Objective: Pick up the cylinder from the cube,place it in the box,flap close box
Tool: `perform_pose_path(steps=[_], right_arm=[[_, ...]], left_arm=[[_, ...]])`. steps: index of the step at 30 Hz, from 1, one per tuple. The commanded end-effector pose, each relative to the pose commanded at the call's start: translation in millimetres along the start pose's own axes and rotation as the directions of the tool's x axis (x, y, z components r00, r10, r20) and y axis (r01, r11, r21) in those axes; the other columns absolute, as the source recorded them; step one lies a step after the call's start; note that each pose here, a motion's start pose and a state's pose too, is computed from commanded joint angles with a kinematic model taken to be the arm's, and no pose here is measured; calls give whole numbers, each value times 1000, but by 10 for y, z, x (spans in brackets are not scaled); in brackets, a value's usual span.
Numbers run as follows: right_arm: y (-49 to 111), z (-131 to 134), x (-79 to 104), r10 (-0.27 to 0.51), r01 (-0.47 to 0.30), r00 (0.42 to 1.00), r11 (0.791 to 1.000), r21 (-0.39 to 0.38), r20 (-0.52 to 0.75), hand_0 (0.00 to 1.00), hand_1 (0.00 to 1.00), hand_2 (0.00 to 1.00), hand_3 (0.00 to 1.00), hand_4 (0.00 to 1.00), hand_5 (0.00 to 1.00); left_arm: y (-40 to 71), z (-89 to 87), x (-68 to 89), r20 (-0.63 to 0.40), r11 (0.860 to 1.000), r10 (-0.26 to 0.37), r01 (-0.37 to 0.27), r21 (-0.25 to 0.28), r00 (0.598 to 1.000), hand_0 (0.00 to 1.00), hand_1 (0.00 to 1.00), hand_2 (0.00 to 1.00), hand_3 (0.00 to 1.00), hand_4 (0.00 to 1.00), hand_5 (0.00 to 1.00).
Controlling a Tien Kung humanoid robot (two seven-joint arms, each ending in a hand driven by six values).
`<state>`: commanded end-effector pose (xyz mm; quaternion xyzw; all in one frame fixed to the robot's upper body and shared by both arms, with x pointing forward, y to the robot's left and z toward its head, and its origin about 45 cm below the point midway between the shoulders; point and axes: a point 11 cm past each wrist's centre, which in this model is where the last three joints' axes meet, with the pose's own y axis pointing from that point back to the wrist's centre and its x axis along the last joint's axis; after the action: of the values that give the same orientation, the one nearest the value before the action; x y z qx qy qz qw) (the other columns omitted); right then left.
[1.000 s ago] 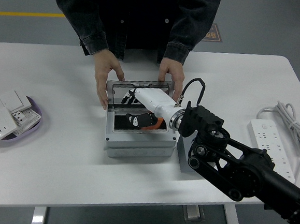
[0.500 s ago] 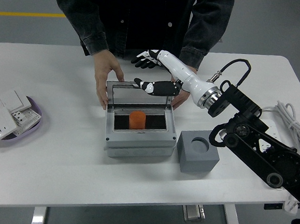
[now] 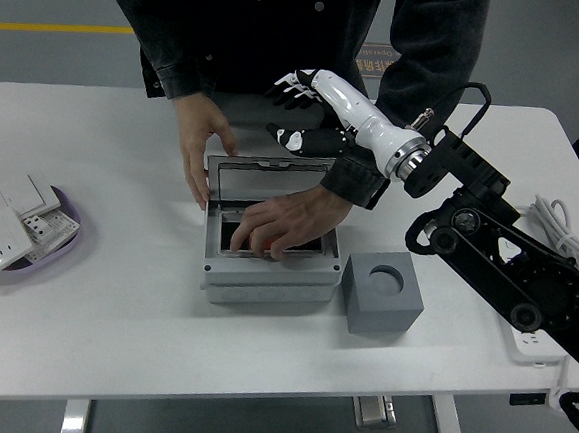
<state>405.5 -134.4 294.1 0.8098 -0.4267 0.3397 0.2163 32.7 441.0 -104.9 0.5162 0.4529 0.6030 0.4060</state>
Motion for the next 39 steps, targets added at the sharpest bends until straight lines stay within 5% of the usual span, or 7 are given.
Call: perform_pose_path(steps=[19, 39], right_arm=[[-70, 340, -419, -93, 99, 993, 991, -86, 71, 681, 645, 676, 693, 674, 273], [413, 342, -405, -171, 169, 985, 981, -93, -14, 669, 631, 665, 692, 662, 297]], left_arm=[[2, 14, 4, 5, 1000, 0, 0, -3, 1000, 633, 658, 580, 648, 705, 337], [-1, -18, 16, -6, 1000, 1, -1, -5, 1000, 633, 658, 580, 647, 708, 330]])
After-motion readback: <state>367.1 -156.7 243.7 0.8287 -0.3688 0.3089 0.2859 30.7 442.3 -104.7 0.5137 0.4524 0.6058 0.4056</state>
